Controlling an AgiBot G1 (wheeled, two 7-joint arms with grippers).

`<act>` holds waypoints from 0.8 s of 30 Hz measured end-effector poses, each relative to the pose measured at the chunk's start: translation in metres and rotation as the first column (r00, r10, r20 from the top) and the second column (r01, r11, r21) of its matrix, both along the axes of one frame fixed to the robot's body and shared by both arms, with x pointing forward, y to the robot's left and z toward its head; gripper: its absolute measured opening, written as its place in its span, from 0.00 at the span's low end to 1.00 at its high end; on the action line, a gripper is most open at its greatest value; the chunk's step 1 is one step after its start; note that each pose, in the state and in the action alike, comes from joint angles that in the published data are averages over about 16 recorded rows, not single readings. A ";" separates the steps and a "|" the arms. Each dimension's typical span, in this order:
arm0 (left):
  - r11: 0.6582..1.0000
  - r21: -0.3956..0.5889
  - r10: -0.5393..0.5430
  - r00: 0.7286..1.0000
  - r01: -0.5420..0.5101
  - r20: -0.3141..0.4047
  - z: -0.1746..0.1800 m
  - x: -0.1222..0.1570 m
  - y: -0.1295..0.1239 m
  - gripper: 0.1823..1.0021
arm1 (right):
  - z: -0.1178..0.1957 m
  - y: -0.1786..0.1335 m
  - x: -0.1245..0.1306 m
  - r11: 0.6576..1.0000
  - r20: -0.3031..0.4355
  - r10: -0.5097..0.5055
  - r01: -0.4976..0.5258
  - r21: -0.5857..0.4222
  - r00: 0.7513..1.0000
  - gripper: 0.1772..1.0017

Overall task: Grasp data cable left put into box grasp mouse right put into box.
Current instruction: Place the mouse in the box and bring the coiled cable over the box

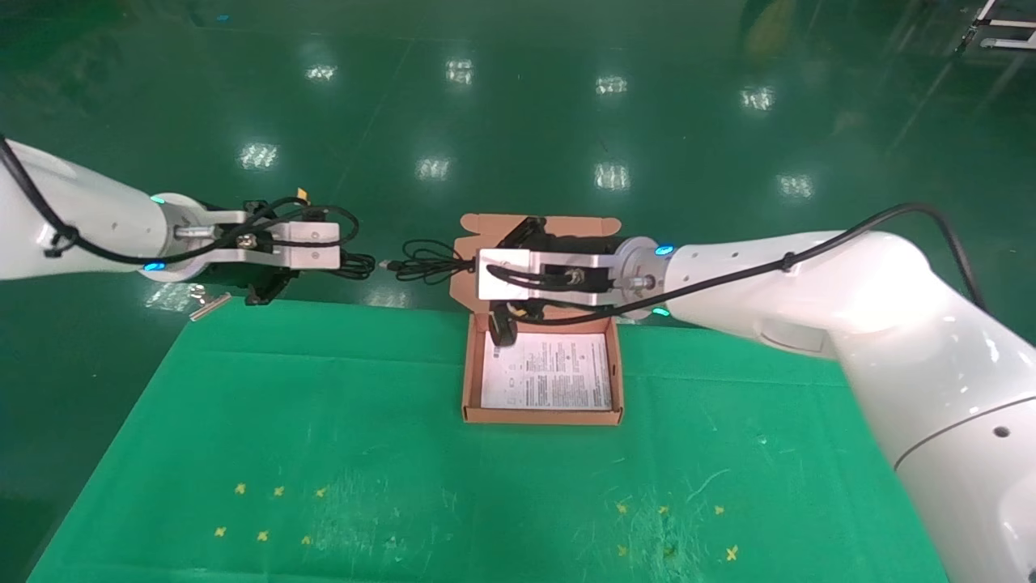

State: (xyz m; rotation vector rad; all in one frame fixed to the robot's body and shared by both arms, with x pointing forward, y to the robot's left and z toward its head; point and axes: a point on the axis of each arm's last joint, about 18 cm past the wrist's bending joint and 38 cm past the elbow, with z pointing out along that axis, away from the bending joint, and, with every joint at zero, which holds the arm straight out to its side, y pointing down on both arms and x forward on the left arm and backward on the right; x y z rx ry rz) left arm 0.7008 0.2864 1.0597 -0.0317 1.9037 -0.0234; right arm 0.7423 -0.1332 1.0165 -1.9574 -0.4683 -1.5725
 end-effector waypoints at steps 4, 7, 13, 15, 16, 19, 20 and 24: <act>1.000 0.000 0.007 1.000 -0.007 0.005 -0.001 -0.004 -0.001 0.11 | -0.016 -0.006 0.007 0.998 -0.054 -0.029 0.032 0.046 0.998 0.04; 1.000 -0.001 0.009 1.000 -0.009 0.007 -0.002 -0.006 -0.001 0.11 | -0.029 -0.015 0.013 0.995 -0.099 -0.059 0.067 0.078 0.993 0.04; 1.000 -0.001 0.011 1.000 -0.011 0.010 -0.003 -0.007 -0.002 0.11 | -0.055 -0.035 0.023 0.983 -0.188 -0.125 0.147 0.110 0.974 0.04; 1.000 -0.001 0.012 1.000 -0.012 0.010 -0.003 -0.007 -0.002 0.11 | -0.063 -0.041 0.026 0.980 -0.212 -0.143 0.169 0.109 0.967 0.04; 1.000 -0.001 0.012 1.000 -0.012 0.010 -0.003 -0.008 -0.002 0.11 | -0.067 -0.044 0.027 0.978 -0.223 -0.153 0.180 0.108 0.963 0.04; 1.000 0.000 0.012 1.000 -0.012 0.010 -0.003 -0.008 -0.002 0.11 | -0.076 -0.051 0.029 0.974 -0.250 -0.176 0.205 0.098 0.952 0.04; 1.000 0.000 0.012 1.000 -0.012 0.010 -0.003 -0.008 -0.002 0.11 | -0.079 -0.053 0.029 0.973 -0.257 -0.182 0.212 0.094 0.949 0.04; 1.000 0.005 0.003 1.000 -0.003 0.009 -0.005 -0.007 -0.006 0.11 | -0.086 -0.059 0.030 0.971 -0.276 -0.198 0.228 0.078 0.940 0.04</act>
